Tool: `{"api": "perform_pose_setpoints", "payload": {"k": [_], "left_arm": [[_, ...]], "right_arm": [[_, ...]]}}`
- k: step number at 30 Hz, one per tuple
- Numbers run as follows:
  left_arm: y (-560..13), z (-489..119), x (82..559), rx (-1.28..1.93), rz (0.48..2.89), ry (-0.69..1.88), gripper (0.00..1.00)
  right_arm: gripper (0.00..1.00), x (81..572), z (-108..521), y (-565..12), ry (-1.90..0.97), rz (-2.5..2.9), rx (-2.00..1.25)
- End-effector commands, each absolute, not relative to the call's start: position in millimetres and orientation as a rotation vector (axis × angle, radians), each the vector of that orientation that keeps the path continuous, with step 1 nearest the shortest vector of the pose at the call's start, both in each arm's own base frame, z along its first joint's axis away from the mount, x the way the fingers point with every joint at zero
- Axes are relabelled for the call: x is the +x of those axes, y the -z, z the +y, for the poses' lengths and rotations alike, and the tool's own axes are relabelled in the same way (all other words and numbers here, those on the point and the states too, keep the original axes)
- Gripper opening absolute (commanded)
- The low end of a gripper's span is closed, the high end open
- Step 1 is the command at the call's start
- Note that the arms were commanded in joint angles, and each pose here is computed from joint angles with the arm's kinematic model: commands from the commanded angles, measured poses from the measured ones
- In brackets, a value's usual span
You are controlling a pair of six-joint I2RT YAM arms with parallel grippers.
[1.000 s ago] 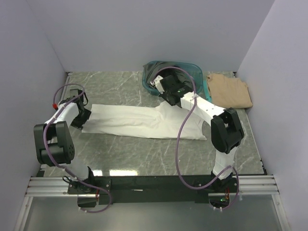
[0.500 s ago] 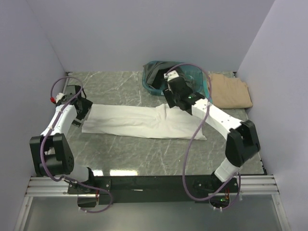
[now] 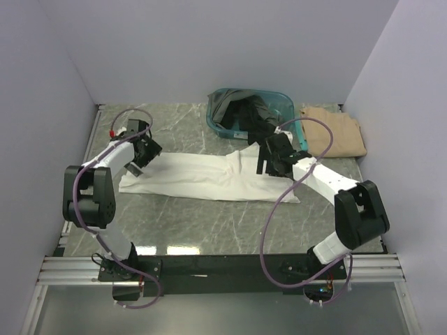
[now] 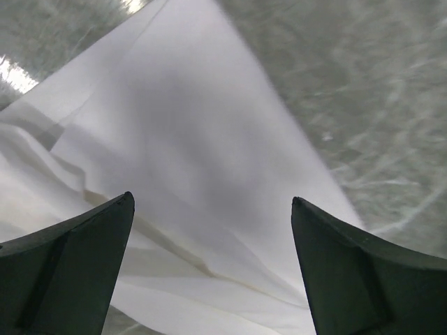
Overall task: Fold and stack the t-shirts
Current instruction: Fold the tshirt
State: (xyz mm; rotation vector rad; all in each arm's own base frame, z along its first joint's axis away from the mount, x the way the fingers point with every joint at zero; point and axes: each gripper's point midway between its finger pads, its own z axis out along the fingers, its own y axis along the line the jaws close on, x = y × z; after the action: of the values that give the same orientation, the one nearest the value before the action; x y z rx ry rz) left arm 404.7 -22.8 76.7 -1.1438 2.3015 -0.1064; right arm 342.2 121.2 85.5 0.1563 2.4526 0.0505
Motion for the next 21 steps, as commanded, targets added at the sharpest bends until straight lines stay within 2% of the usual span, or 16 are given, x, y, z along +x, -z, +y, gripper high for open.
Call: {"api": "perform_pose_setpoints", "payload": {"k": [1, 7, 12, 21], "left_arm": [[-50.5, -11.8, 378.7, -1.165, 2.358, -0.013, 0.99], [-21.1, 4.4, 319.9, -1.260, 2.399, -0.162, 0.99], [-21.4, 14.9, 266.0, -1.366, 2.334, -0.221, 1.00], [-30.8, 19.1, 213.0, -1.496, 2.219, -0.176, 0.99]], "right_arm": [[0.89, 344.8, 138.7, -74.0, -0.152, 2.493, 0.185], [0.89, 356.7, 155.6, -52.5, -0.196, 2.561, 0.126], [0.90, 363.3, 184.2, -32.2, -0.241, 2.632, 0.011], [0.90, 367.8, 299.8, -20.9, -0.292, 2.643, -0.428]]}}
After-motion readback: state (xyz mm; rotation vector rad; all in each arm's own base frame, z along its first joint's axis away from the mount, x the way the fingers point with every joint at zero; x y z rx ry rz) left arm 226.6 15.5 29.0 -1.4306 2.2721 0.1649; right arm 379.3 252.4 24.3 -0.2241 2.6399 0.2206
